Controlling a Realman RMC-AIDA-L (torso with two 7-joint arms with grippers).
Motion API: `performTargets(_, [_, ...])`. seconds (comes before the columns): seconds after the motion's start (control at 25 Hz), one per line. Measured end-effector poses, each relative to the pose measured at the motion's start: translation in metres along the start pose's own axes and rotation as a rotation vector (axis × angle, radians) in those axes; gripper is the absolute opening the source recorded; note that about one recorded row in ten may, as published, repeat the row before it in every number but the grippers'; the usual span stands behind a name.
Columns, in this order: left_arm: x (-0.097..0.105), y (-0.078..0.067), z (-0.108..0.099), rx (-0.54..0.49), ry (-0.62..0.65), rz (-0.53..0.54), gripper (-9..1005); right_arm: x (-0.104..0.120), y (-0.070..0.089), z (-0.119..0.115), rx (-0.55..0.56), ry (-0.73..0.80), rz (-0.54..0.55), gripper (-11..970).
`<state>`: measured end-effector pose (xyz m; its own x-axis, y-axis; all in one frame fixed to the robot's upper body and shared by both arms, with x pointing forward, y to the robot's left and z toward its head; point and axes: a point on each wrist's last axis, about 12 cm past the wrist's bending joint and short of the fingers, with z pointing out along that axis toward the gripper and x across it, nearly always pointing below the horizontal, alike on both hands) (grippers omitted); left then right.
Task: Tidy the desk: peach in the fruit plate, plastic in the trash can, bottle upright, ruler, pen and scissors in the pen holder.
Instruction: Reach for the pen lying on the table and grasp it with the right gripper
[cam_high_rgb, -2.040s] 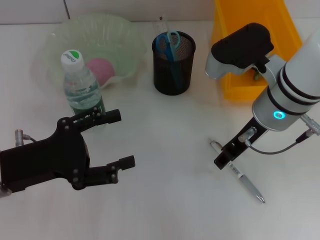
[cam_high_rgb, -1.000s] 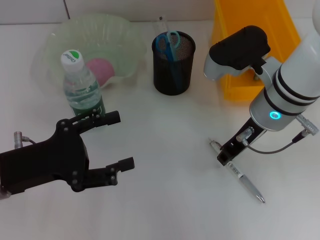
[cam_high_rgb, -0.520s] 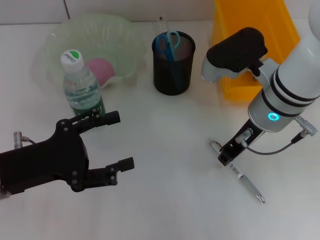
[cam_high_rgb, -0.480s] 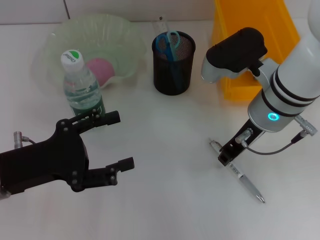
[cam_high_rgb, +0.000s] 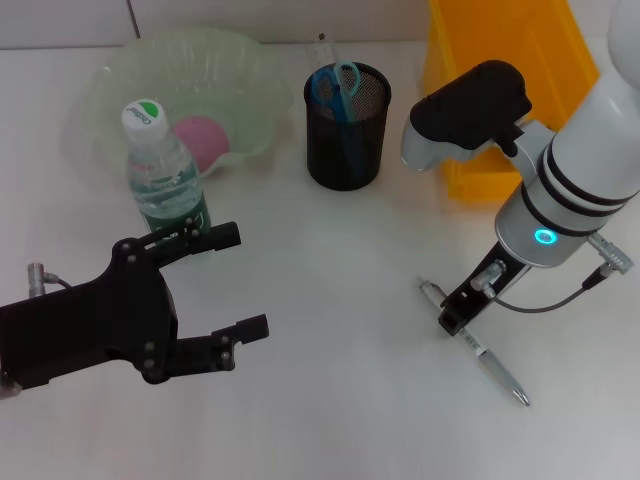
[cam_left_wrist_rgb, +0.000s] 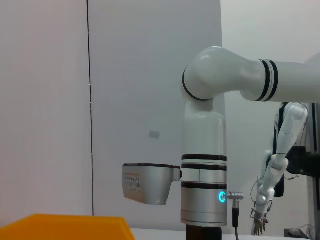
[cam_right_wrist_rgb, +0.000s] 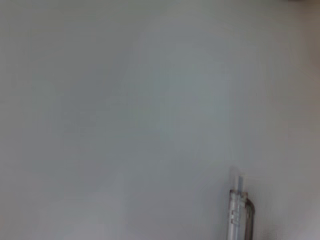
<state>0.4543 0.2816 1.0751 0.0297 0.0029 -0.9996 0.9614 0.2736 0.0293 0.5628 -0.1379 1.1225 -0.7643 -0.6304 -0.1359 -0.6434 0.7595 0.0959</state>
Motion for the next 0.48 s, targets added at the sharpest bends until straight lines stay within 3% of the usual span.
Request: performTargets(0.48, [-0.0009, 0.0005, -0.0001, 0.001, 0.000, 0.005, 866, -0.0010, 0.0076, 0.0052, -0.004, 0.025, -0.037, 236])
